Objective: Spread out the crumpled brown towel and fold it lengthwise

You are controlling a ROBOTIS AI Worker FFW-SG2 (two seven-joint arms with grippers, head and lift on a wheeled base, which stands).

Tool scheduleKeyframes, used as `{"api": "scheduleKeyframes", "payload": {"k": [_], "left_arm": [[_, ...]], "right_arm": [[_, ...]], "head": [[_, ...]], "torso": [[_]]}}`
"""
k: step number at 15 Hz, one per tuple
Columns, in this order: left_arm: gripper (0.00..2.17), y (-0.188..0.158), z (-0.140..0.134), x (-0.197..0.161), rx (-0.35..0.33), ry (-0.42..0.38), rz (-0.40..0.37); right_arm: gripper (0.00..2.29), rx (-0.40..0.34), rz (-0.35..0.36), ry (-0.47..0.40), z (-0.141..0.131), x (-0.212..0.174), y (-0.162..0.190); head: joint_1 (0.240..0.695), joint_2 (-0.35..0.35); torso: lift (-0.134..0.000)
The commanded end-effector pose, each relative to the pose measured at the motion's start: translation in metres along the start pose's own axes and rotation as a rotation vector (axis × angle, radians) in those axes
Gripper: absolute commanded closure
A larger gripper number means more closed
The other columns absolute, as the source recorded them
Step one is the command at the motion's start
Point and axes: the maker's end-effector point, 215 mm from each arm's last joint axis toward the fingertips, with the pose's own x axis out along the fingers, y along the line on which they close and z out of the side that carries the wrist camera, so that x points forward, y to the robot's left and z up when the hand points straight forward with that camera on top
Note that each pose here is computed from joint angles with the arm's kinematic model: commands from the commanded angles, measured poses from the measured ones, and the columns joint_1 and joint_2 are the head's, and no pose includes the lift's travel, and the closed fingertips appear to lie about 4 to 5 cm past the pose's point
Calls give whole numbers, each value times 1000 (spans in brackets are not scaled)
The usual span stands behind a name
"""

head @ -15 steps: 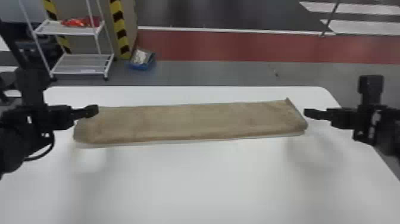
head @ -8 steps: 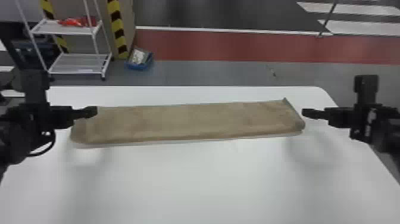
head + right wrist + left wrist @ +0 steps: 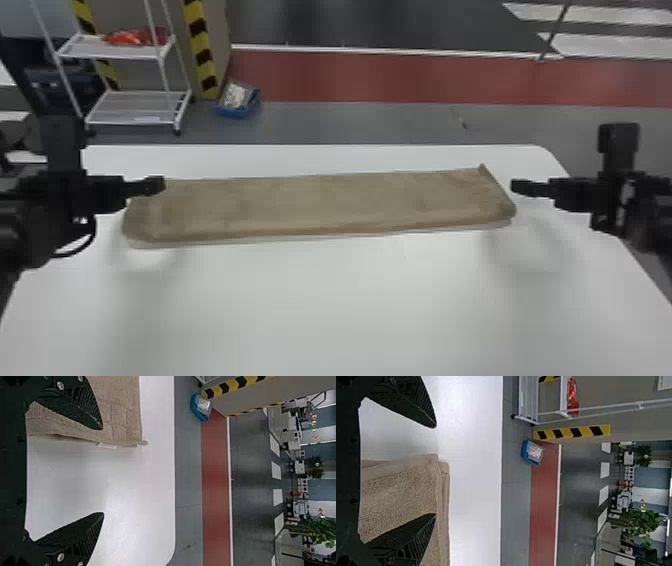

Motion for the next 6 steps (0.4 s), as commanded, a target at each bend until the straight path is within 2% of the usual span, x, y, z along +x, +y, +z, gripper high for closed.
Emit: {"api": "scheduleKeyframes", "payload": {"k": [1,6], "left_arm": [[90,-1,1,0,-1,0,-4],[90,0,-1,2,-1,3,-3]], "right_arm": [[130,0,0,0,1,0,0],[130,1,-2,0,0,0,-2]], "head": [[695,-63],[695,-63]], "torso": [[-128],[-128]]}}
